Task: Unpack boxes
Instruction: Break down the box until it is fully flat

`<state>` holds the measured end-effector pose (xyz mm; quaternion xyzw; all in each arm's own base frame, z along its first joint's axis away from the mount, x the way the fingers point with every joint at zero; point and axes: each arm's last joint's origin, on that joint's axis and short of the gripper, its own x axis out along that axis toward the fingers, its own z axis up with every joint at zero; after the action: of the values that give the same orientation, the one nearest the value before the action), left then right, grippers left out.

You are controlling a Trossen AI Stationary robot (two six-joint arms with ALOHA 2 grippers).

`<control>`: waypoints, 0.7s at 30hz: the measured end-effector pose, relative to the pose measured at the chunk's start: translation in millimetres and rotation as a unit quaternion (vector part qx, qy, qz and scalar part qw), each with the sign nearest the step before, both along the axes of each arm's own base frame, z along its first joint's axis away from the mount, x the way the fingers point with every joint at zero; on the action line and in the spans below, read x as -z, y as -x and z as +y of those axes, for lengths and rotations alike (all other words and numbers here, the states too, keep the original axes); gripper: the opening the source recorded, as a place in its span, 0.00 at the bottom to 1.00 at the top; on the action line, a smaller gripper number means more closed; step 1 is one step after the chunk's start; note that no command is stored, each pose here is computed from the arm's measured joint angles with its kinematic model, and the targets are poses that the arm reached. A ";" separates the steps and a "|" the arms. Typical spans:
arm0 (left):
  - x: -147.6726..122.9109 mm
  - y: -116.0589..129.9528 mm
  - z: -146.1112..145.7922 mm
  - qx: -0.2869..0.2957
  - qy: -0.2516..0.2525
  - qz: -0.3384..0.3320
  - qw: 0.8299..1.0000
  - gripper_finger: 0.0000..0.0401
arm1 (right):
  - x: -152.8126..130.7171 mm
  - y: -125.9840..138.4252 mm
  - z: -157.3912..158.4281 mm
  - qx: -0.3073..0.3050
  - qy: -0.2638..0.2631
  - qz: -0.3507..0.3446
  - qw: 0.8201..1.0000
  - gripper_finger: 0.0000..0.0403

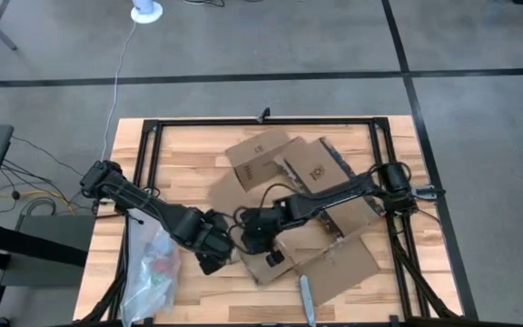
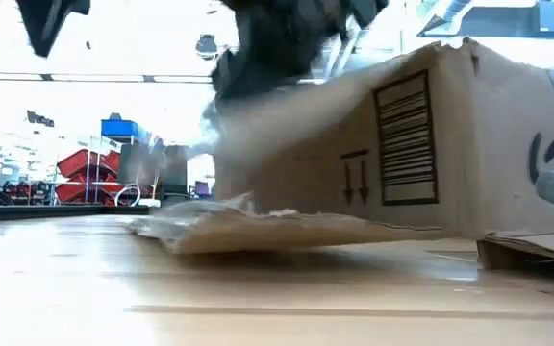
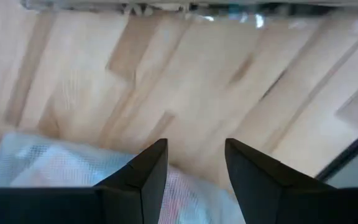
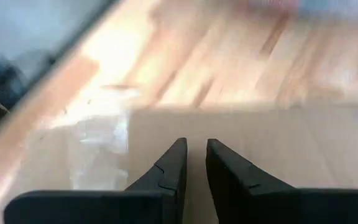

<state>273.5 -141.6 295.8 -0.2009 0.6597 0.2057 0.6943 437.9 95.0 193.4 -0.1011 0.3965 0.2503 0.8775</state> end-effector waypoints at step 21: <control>-7.3 -61.0 59.6 0.124 -0.282 -0.163 0.937 0.37 | -88.1 32.9 -25.9 0.039 -0.019 -0.043 0.998 0.12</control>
<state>334.5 -82.0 303.1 0.0555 0.4725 0.2601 0.8402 405.1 69.2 281.5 -0.0795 0.3572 0.2186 0.9046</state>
